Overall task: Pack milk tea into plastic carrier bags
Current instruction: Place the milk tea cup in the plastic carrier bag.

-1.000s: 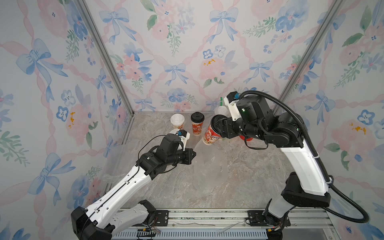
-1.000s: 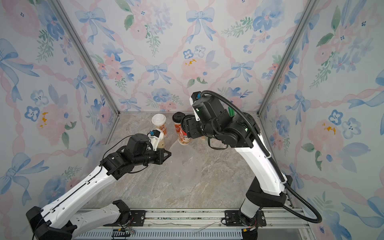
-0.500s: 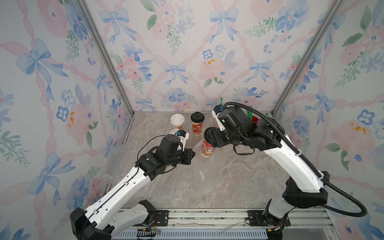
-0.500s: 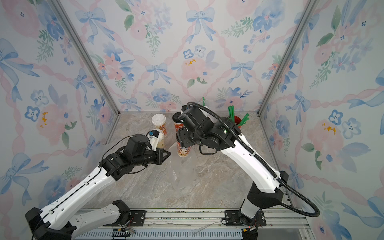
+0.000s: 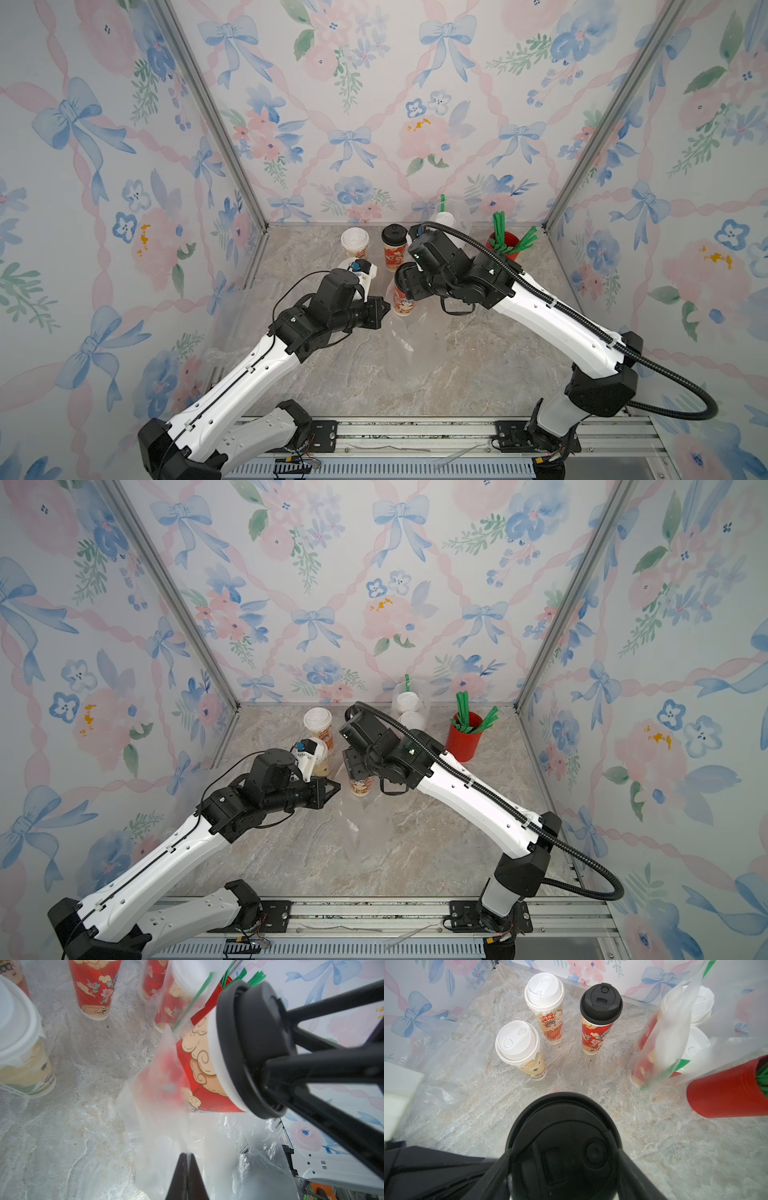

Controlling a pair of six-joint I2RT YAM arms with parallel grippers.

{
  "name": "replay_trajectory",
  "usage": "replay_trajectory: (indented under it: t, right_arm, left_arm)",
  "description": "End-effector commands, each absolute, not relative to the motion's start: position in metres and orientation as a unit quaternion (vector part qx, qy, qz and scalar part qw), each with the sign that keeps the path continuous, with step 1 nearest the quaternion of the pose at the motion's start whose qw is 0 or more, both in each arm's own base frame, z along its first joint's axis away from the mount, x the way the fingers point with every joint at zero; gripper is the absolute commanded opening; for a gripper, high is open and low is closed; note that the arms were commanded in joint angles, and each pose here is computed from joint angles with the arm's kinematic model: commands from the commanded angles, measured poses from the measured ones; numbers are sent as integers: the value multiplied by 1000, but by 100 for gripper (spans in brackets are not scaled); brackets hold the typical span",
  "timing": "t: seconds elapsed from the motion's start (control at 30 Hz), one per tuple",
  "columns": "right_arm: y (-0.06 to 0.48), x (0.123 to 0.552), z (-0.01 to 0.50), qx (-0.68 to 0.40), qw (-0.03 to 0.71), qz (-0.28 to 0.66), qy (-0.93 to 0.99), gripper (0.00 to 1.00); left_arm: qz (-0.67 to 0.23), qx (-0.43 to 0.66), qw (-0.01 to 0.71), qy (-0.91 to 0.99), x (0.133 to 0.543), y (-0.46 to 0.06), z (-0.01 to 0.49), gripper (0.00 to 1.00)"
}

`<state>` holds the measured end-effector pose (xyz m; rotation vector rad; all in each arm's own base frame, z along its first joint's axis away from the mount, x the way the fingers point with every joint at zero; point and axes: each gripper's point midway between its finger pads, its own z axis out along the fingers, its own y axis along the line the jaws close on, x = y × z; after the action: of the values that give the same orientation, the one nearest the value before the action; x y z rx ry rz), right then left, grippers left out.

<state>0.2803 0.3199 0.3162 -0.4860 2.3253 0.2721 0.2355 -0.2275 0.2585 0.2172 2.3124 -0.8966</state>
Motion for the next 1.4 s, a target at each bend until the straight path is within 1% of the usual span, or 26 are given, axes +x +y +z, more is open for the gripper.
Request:
replay_trajectory:
  t: [0.0,0.23,0.43,0.67,0.93,1.1,1.37]
  right_arm:
    - [322,289,325,-166,392,126,896,50]
    - [325,293,296,-160,373,117,907,49]
    - [329,299,259,-163,346,91,919,48]
    - [326,303,237,-160,327,77,928,47]
    - [305,310,217,-141,315,46,938,47]
    - [285,316,210,-125,318,17,940,47]
    - [247,324,203,-88,325,-34,941,51]
  left_arm:
    - [-343,75,328,877,236,-225,263,0]
    - [-350,72,349,866,237,-222,275,0]
    - [-374,75,378,844,235,-222,295,0]
    - [-382,80,392,833,231,-220,307,0]
    - [-383,92,408,824,231,-220,321,0]
    - [-371,108,401,830,238,-226,313,0]
    - [-334,154,370,853,267,-253,284,0]
